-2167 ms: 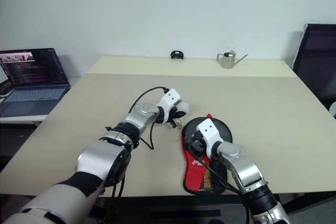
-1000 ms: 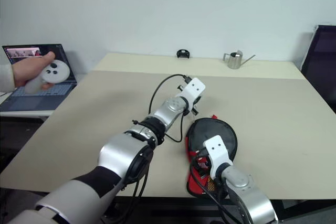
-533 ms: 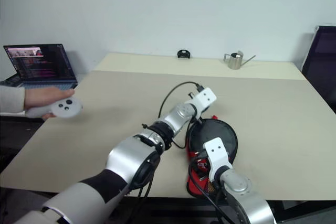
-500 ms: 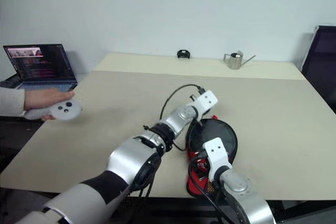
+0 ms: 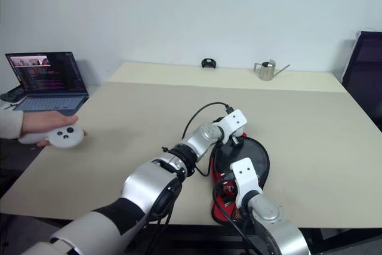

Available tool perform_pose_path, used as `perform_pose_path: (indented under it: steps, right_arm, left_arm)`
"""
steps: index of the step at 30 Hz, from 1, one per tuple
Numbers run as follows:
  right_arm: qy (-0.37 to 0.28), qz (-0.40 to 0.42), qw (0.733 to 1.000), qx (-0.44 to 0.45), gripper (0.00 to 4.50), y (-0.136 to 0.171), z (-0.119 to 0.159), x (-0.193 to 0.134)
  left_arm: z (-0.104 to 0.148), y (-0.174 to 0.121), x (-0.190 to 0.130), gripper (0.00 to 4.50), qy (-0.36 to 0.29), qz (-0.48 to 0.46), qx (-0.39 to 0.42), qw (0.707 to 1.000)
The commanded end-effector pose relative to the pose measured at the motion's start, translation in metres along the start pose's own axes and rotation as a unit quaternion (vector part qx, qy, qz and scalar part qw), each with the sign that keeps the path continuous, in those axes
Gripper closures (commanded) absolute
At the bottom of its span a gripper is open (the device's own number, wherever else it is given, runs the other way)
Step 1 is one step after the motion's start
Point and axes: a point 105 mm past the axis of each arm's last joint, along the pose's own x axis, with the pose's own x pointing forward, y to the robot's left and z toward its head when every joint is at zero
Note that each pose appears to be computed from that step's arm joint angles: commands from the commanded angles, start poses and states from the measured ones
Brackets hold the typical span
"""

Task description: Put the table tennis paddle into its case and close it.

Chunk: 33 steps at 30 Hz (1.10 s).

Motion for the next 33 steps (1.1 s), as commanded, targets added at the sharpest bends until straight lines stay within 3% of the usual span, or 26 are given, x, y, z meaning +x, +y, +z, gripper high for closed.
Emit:
perform_pose_path:
  steps: [1, 9, 14, 19, 28, 33]
  right_arm:
    - [0.113, 0.030, 0.993, 0.024, 0.00, 0.014, -0.051, 0.006]
    - [0.107, 0.033, 0.994, 0.017, 0.00, 0.009, -0.047, 0.015]
    - [0.099, 0.035, 0.994, 0.010, 0.00, 0.000, -0.041, 0.023]
    - [0.097, 0.035, 0.995, 0.000, 0.00, -0.014, -0.040, 0.028]
    - [0.095, 0.030, 0.995, -0.020, 0.00, -0.044, -0.038, 0.030]
    - [0.101, 0.036, 0.994, -0.022, 0.00, -0.064, -0.037, 0.021]
  left_arm:
    - [0.002, -0.004, 0.000, 0.01, -0.005, -0.015, -0.001, 1.000]
    - [0.015, 0.004, -0.003, 0.01, -0.034, -0.018, -0.039, 0.998]
    - [0.030, 0.034, -0.014, 0.01, -0.078, 0.009, -0.070, 0.994]
    - [0.011, 0.067, -0.027, 0.01, -0.064, 0.060, -0.063, 0.994]
    - [-0.010, 0.103, -0.060, 0.01, -0.107, 0.024, -0.125, 0.986]
    - [-0.058, 0.134, -0.098, 0.01, -0.095, 0.044, -0.116, 0.988]
